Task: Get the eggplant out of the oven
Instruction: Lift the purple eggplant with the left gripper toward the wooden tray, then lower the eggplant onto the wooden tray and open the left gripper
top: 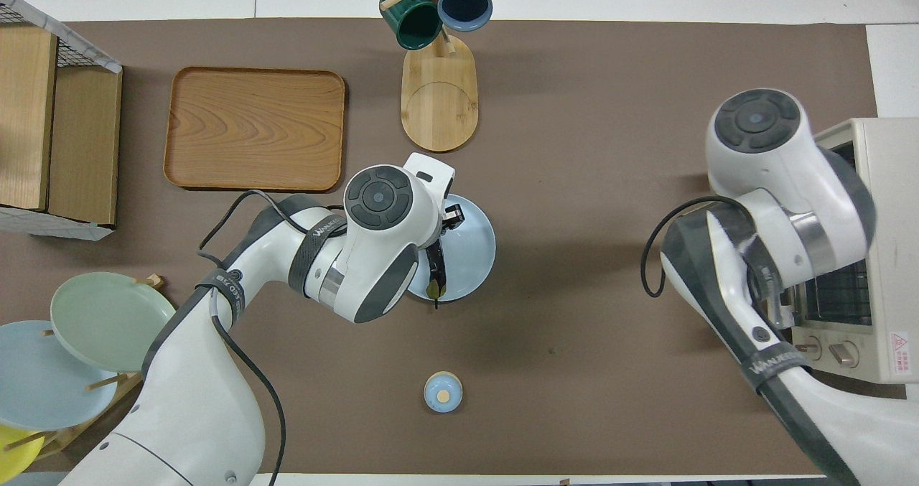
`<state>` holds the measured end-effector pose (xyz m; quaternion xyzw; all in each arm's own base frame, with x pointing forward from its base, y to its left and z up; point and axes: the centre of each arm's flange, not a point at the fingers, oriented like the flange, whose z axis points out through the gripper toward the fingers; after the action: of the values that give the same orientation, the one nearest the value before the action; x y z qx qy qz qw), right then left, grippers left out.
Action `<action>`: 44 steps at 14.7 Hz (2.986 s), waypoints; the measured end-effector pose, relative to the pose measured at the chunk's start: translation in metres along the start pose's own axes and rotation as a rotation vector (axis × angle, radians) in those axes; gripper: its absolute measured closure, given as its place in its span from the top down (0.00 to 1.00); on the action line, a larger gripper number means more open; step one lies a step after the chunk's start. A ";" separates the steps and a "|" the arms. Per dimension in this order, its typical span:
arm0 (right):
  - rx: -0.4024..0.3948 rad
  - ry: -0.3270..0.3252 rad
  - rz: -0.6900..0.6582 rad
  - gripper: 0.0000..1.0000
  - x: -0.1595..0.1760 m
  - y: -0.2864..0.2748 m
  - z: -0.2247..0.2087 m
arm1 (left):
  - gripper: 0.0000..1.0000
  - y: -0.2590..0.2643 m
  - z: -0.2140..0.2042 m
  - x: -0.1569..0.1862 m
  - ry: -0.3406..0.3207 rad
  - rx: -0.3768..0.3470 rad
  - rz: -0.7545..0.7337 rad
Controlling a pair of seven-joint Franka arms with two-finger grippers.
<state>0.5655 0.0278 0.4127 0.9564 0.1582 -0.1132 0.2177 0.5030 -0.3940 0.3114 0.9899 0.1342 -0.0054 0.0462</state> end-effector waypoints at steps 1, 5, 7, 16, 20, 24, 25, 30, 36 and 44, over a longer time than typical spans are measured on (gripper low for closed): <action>0.004 0.006 0.001 0.01 -0.011 0.022 -0.004 | 0.38 0.000 0.000 0.000 0.000 0.000 0.001; 0.053 0.011 0.022 0.01 -0.035 0.076 -0.004 | 0.38 0.002 -0.012 0.006 0.007 -0.006 -0.004; 0.131 -0.042 0.048 0.16 -0.044 0.077 -0.020 | 0.38 0.000 -0.043 0.027 0.015 -0.012 -0.026; 0.402 0.099 0.125 0.91 -0.059 0.064 -0.137 | 0.38 -0.165 -0.100 0.224 0.051 -0.017 0.085; 0.397 0.111 0.124 1.00 -0.060 0.056 -0.148 | 0.38 -0.202 -0.061 0.281 0.070 -0.022 0.150; 0.398 0.110 0.133 1.00 -0.064 0.060 -0.147 | 0.38 -0.205 -0.051 0.289 0.089 -0.027 0.175; 0.398 0.108 0.132 1.00 -0.064 0.060 -0.146 | 0.38 -0.203 -0.051 0.288 0.090 -0.026 0.179; 0.399 0.104 0.134 1.00 -0.066 0.060 -0.145 | 0.40 -0.205 -0.051 0.289 0.092 -0.021 0.206; 0.402 0.102 0.147 1.00 -0.070 0.066 -0.142 | 0.90 -0.206 -0.055 0.290 0.096 -0.020 0.217; 0.399 0.144 0.189 1.00 -0.071 0.081 -0.143 | 1.00 -0.226 -0.196 0.258 0.082 0.018 0.215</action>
<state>0.5495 0.0050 0.5892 0.9967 0.0574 -0.0529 0.0223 0.6911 -0.0905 0.4801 0.9983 0.0288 0.0391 0.0318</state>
